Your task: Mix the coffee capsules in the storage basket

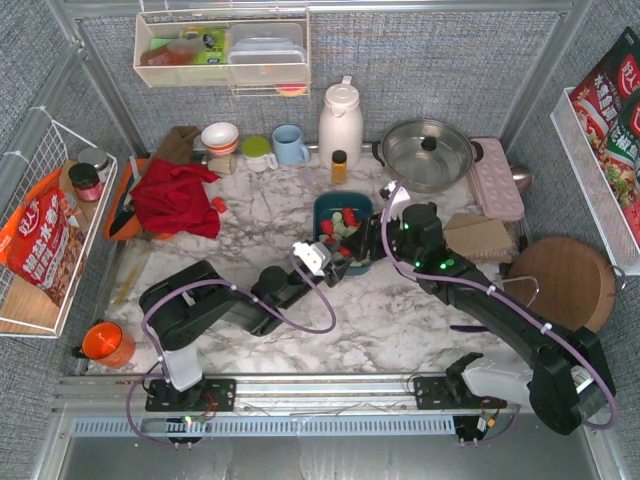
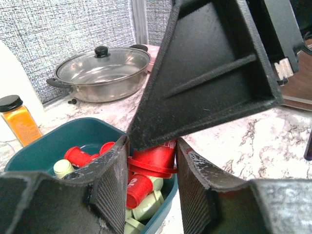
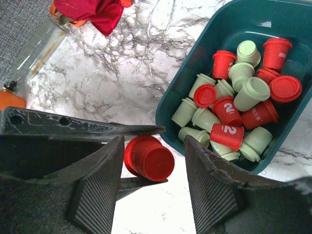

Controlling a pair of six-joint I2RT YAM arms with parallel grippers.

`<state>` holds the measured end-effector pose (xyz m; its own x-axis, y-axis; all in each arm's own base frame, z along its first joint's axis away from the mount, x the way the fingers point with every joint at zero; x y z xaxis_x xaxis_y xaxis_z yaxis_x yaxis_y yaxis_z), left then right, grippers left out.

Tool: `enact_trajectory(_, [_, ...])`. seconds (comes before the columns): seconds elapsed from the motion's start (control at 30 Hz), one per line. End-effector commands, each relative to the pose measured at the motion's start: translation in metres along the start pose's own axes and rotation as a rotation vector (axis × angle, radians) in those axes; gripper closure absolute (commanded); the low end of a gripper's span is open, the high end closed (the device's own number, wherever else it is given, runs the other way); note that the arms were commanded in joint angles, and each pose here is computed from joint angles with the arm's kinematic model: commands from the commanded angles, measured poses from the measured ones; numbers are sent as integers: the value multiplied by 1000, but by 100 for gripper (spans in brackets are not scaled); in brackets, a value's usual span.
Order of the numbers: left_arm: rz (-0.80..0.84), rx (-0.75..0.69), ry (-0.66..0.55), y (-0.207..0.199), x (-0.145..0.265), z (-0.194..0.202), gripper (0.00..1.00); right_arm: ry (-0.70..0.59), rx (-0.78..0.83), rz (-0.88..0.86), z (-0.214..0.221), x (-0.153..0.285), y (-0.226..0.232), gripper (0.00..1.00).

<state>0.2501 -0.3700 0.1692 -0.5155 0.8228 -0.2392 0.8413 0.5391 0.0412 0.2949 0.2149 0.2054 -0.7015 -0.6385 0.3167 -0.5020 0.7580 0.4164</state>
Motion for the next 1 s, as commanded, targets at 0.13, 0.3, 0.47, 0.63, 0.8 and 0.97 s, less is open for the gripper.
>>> enact_trajectory(0.13, [-48,-16,-105,8,-1,-28,60,17,-46,-45,-4,-4,10,53])
enact_trajectory(0.3, [-81,-17,-104,13,2,-29,57,11,-62,-44,-6,-4,11,70])
enact_trajectory(0.47, [-125,-21,-102,20,5,-30,52,14,-79,-41,-7,-6,11,87])
enact_trajectory(0.63, [-145,-42,-101,24,3,-30,38,6,-93,-20,-10,-13,8,97])
enact_trajectory(0.8, [-152,-44,-96,26,1,-26,11,-18,-84,55,-15,-26,-7,100])
enact_trajectory(0.97, [-200,-43,-76,37,9,-21,1,-42,-70,135,-22,-44,-25,100])
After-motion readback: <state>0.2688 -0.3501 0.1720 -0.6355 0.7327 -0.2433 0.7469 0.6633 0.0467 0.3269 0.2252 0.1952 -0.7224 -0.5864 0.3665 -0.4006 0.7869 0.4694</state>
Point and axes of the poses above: each gripper's point midway between its finger pads, its own x axis back along the fingers, its own y axis along the line the jaws close on, z = x × y, the point moved 2 cm from there along x, back along the fingers, and after that the axes turned 1 degree about x, right-handed, at the moved point
